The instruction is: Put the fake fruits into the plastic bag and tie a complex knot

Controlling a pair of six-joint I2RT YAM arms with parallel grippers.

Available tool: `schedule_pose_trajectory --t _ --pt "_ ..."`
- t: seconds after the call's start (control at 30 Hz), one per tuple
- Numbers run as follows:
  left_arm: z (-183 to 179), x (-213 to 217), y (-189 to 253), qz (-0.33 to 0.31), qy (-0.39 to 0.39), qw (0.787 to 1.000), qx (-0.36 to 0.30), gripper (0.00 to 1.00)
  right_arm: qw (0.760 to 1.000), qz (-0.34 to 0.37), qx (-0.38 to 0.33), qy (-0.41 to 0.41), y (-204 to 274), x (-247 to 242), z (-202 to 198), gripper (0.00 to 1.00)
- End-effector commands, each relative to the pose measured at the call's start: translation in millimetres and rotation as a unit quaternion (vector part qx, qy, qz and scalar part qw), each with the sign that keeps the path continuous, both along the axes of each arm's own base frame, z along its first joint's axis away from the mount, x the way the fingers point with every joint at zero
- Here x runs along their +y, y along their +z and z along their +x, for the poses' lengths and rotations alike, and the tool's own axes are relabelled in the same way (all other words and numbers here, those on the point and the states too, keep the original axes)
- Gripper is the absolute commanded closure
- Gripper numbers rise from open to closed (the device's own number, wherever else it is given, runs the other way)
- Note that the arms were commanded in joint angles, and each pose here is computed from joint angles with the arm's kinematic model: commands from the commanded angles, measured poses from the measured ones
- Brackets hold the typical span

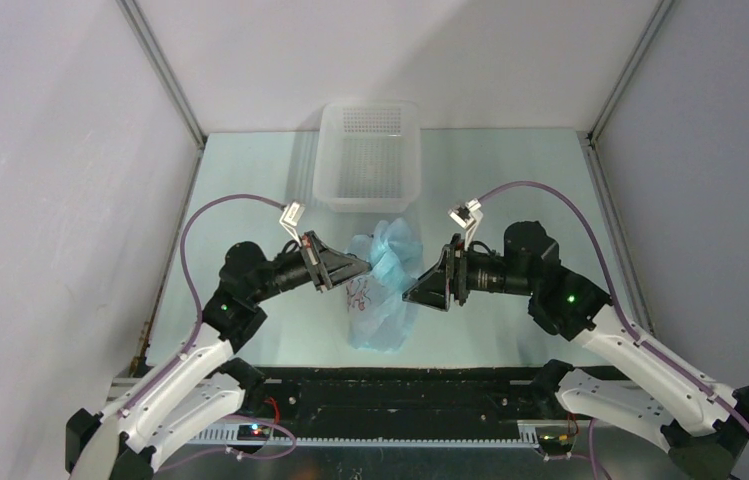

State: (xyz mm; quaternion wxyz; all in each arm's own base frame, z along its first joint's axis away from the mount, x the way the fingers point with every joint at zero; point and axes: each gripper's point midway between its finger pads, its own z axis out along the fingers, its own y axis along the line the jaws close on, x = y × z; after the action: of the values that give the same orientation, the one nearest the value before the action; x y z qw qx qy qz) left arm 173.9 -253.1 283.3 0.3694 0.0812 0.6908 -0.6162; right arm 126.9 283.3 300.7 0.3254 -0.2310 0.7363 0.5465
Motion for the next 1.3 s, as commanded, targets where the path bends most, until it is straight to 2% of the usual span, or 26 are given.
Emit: schedule_pose_trajectory --t 0.0,0.1,0.17,0.23,0.27,0.33,0.47,0.63,0.83,0.97,1.2,1.27 --pt "-0.2 3.2 20.5 -0.003 0.006 0.999 -0.040 1.00 1.000 0.014 -0.020 -0.016 9.7 3.8 8.2 0.48" --pt "0.1 4.0 20.8 0.000 0.007 0.999 -0.045 1.00 0.999 0.021 -0.028 -0.021 13.2 6.7 12.8 0.52" --pt "0.0 4.2 22.1 0.000 0.008 0.999 -0.048 1.00 0.999 0.022 -0.029 -0.021 13.4 8.0 14.5 0.59" --pt "0.6 4.8 23.1 0.000 0.011 0.999 -0.051 1.00 0.999 0.021 -0.029 -0.021 12.4 9.4 15.4 0.72" --pt "1.6 5.8 23.2 0.002 0.016 0.999 -0.052 1.00 0.999 0.020 -0.030 -0.021 11.9 9.5 15.9 0.86" --pt "6.3 9.7 24.3 0.009 0.036 0.998 -0.057 1.00 0.999 0.016 -0.030 -0.029 10.2 8.6 18.5 1.00" --pt "24.1 27.7 27.0 0.035 0.116 0.990 -0.077 1.00 0.997 -0.014 -0.022 -0.077 -3.5 -1.6 31.9 1.00" --pt "49.4 56.2 16.7 0.091 0.218 0.968 -0.080 1.00 0.987 -0.087 0.000 -0.139 -38.3 -20.7 47.5 1.00" --pt "68.0 76.4 9.7 0.126 0.284 0.946 -0.088 1.00 0.980 -0.125 0.031 -0.153 -75.5 -26.6 51.5 1.00" --pt "71.1 81.2 5.9 0.146 0.293 0.940 -0.094 1.00 0.977 -0.138 0.038 -0.160 -89.5 -30.4 52.2 1.00" --pt "52.0 56.4 25.5 0.116 0.212 0.964 -0.116 1.00 0.983 -0.117 0.029 -0.139 -80.3 -24.7 47.7 1.00" --pt "48.9 53.6 28.9 0.112 0.200 0.966 -0.120 0.97 0.984 -0.111 0.026 -0.140 -76.5 -25.0 47.4 0.93"
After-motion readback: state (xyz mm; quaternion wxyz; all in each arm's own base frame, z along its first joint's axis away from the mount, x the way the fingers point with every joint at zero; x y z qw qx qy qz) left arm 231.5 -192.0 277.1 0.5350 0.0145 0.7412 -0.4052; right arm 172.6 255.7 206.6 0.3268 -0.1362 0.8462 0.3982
